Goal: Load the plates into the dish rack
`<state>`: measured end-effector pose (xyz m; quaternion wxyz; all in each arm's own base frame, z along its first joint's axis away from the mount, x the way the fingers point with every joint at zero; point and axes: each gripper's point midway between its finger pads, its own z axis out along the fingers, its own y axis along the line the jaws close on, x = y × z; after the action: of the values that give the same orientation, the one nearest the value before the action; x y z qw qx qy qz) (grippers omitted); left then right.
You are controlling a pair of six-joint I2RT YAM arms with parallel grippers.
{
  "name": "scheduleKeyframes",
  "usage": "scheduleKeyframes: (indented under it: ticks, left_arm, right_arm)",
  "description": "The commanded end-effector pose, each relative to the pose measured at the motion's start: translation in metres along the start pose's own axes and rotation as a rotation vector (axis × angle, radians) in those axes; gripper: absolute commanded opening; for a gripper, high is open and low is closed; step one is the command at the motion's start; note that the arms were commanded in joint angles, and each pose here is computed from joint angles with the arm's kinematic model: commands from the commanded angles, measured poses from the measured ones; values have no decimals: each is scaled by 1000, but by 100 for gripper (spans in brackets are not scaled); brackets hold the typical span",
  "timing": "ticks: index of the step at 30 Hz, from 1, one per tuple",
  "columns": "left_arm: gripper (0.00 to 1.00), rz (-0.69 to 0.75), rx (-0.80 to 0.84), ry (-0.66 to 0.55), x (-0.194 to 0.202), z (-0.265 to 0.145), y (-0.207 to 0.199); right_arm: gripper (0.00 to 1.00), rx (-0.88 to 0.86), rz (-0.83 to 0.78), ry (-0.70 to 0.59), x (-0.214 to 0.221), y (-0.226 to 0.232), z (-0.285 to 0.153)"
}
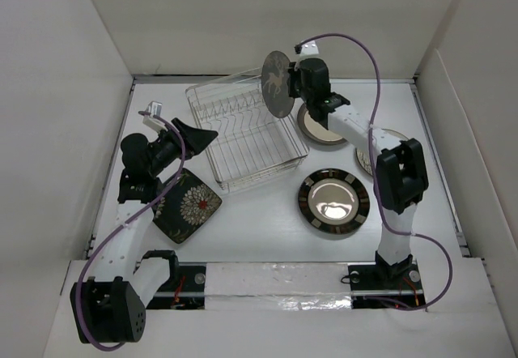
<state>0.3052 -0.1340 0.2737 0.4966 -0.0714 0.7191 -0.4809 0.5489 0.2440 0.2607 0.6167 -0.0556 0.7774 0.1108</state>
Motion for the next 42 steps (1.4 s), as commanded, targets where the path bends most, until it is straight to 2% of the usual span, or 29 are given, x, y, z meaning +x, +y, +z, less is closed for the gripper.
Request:
scheduleKeyframes:
  ticks: [1, 9, 14, 15, 25, 26, 30, 34, 37, 38, 40, 42]
  left_arm:
    - [56, 31, 62, -7, -5, 1, -13]
    - [55, 7, 81, 2, -4, 2, -13]
    - [54, -2, 81, -6, -5, 2, -10]
    - [54, -6, 80, -3, -5, 2, -10]
    - [52, -15, 81, -27, -9, -1, -7]
    - [52, -13, 78, -29, -9, -1, -6]
    - [52, -20, 73, -24, -8, 1, -4]
    - [52, -7, 49, -43, -12, -1, 0]
    - [51, -8, 40, -50, -14, -1, 1]
    - [51, 6, 29, -65, -17, -1, 2]
    - [51, 22, -9, -89, -21, -4, 5]
    - [51, 51, -62, -123, -29, -5, 11]
  right_arm:
    - [0, 15, -18, -232, -87, 17, -10]
    - [0, 44, -61, -223, -77, 27, -1]
    - [0, 37, -84, -181, -48, 45, 8]
    - [0, 80, -110, -174, -42, 38, 12]
    - [11, 85, -146, -171, -19, 62, 11]
    - [14, 85, -143, -171, -19, 62, 11]
    - [45, 77, -117, -181, -26, 68, 5]
    - [66, 22, -85, -202, -45, 73, -14]
    - [76, -19, -31, -230, -71, 76, -38]
    - [77, -37, -23, -218, -67, 77, -44]
    - [78, -120, 26, -261, -90, 88, -75]
    - [73, -193, 39, -243, -75, 98, -94]
